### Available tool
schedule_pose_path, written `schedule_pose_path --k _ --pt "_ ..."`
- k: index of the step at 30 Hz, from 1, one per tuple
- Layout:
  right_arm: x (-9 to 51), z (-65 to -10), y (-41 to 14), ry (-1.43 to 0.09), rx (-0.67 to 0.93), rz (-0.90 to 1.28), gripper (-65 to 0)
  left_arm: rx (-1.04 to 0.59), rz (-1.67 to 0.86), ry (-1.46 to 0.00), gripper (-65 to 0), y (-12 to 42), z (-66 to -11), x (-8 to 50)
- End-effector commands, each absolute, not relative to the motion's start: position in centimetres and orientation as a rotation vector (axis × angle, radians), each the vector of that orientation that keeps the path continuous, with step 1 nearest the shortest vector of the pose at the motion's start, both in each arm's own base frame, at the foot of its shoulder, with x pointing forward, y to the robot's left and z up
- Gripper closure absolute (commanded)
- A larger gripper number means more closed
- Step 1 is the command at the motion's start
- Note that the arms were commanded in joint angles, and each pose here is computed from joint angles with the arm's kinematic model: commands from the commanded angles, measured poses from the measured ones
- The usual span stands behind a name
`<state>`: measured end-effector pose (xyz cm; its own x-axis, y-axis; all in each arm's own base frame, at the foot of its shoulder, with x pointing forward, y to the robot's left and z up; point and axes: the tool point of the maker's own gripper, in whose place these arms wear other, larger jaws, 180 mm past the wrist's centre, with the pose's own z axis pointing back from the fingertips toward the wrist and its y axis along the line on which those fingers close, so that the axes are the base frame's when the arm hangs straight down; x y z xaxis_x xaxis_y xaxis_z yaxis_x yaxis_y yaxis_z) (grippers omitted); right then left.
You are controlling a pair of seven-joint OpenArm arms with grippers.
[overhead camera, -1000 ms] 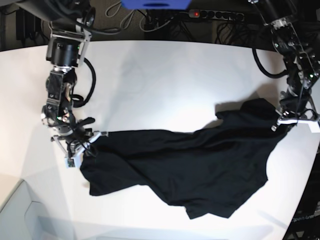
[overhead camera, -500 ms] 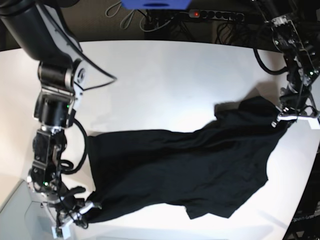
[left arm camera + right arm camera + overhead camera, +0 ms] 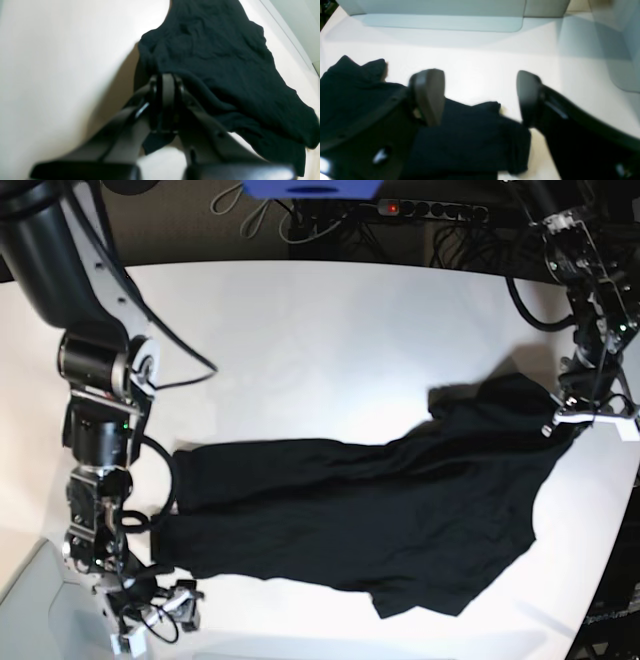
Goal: Layout the t-shirt on the table in an organized manner, then fold the t-shirt properly
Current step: 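Grasp the shirt hem with the right gripper and pull it outward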
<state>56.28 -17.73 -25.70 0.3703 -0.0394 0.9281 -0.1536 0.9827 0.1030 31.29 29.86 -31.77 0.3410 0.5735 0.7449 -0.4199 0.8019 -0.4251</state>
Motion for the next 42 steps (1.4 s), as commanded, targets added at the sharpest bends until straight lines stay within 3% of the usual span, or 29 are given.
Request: schedule_pose_path --k 1,4,15,28,33,36,40,42 --pt "56.2 -24.2 -19.0 -1.236 0.158 0.072 -48.9 -0.164 0.635 -1.092 -0.3 30.3 -30.1 32.0" --pt "52.9 -26.9 -19.9 -1.205 0.105 0.092 -52.5 -0.163 0.637 -1.092 -0.3 30.4 -30.1 32.0" --pt "42.9 -38.3 -18.1 -1.011 0.121 0.091 -52.6 -0.165 0.645 -1.094 -0.3 30.4 -30.3 32.1" --pt "40.4 -41.3 -14.7 -0.948 0.195 0.07 -51.8 -0.168 0.646 -1.091 -0.3 30.2 -30.4 32.1" --pt "40.9 -42.8 -14.2 -0.913 0.224 0.052 -40.0 -0.166 0.646 -1.085 -0.3 30.2 -30.6 31.9" --pt "40.7 -43.6 -14.1 -0.892 0.23 0.045 -24.9 -0.166 0.646 -1.084 -0.3 30.2 -30.6 31.8" --pt "40.6 -43.7 -14.2 -0.883 0.229 0.046 -0.2 -0.166 0.646 -1.084 -0.3 30.2 -30.6 31.8" --pt "40.4 -43.8 -14.2 -0.879 0.228 0.045 0.0 -0.166 0.645 -1.085 -0.3 30.2 -30.6 31.9"
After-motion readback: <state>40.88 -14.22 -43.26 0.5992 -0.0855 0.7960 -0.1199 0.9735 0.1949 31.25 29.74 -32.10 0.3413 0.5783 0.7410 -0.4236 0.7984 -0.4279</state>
